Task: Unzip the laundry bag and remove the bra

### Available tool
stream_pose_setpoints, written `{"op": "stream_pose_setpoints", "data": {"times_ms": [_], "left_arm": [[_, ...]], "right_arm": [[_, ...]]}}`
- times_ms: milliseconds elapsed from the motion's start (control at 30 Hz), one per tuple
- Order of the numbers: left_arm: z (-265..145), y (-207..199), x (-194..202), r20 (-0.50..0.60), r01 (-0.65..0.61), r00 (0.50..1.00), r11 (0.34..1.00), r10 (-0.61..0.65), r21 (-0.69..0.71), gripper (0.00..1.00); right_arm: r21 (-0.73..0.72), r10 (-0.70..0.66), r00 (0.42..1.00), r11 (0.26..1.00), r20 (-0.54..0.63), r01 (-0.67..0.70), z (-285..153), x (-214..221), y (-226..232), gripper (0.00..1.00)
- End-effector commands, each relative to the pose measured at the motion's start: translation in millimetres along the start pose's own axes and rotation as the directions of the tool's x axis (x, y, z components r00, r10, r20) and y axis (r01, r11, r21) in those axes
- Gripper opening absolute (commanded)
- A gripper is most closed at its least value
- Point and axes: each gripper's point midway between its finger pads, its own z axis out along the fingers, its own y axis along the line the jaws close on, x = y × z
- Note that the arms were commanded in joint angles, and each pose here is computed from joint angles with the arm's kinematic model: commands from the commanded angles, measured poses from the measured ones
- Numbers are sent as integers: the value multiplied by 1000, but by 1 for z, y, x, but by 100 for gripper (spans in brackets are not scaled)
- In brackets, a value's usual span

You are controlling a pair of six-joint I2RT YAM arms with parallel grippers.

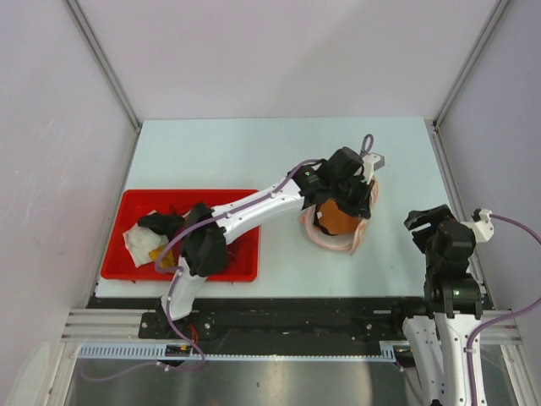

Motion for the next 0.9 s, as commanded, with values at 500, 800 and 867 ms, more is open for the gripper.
{"op": "stream_pose_setpoints", "data": {"times_ms": [500, 800, 867], "left_arm": [[-40, -28, -54, 114, -137, 986, 982, 123, 127, 81], [16, -22, -25, -23, 18, 1000, 954, -12, 299, 84], [22, -26, -23, -28, 24, 999, 951, -16, 307, 84]], "right_arm": [[40, 24, 996, 999, 85, -28, -16, -13, -16, 74], [-26, 25, 998, 999, 64, -23, -18, -17, 3, 73], [-21, 9, 998, 1000, 67, -8, -20, -17, 1, 74]]}}
